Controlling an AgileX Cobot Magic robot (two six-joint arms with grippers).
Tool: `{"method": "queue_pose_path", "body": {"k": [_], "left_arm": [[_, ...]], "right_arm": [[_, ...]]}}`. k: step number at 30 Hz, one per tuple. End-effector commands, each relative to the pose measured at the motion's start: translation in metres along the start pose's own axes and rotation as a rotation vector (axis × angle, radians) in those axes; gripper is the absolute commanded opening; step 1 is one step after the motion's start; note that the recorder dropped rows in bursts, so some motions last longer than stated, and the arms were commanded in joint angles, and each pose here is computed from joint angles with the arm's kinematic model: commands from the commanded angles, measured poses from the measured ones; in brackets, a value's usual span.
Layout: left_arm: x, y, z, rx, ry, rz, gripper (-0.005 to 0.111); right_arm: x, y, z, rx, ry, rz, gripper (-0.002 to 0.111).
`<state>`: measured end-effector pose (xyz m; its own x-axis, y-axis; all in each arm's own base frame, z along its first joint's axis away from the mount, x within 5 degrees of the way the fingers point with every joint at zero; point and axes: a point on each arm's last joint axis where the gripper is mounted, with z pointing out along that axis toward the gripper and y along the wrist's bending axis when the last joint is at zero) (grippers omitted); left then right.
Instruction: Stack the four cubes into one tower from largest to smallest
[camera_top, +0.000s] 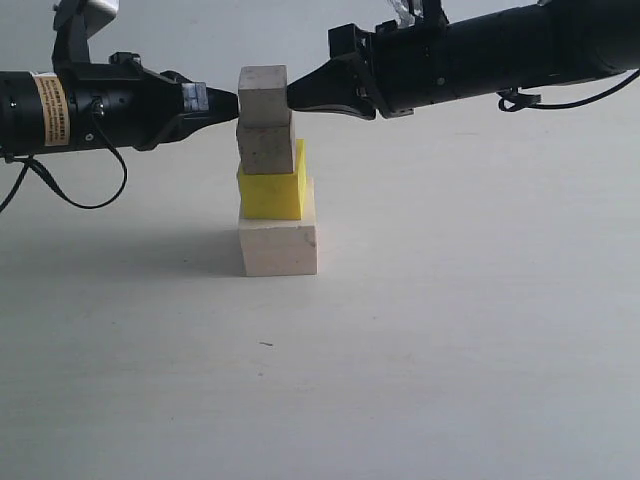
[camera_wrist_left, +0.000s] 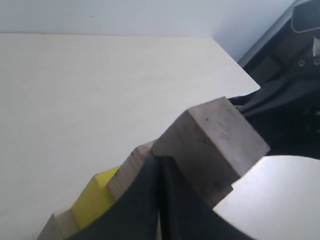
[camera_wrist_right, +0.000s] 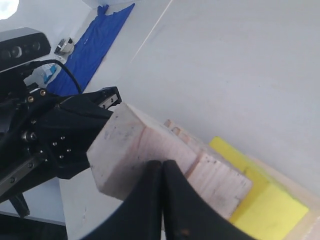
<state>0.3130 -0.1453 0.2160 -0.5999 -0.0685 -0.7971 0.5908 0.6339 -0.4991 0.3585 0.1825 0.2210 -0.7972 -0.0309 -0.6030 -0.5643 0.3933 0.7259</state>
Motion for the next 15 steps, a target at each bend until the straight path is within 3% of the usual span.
{"method": "queue_pose_path", "body": {"k": [1,15], "left_arm": [[-0.0054,-0.0042,-0.0022,0.014,-0.016,0.013,0.0],[-0.0046,-0.0025,-0.0023,-0.006,-0.005,0.022,0.0]], "right_arm": [[-0.0031,-0.0002,0.0018,-0.021,-0.03,-0.018,0.0],[-0.0048,0.0014,-0.0003,-0.012,-0.036,-0.034,0.0]]}}
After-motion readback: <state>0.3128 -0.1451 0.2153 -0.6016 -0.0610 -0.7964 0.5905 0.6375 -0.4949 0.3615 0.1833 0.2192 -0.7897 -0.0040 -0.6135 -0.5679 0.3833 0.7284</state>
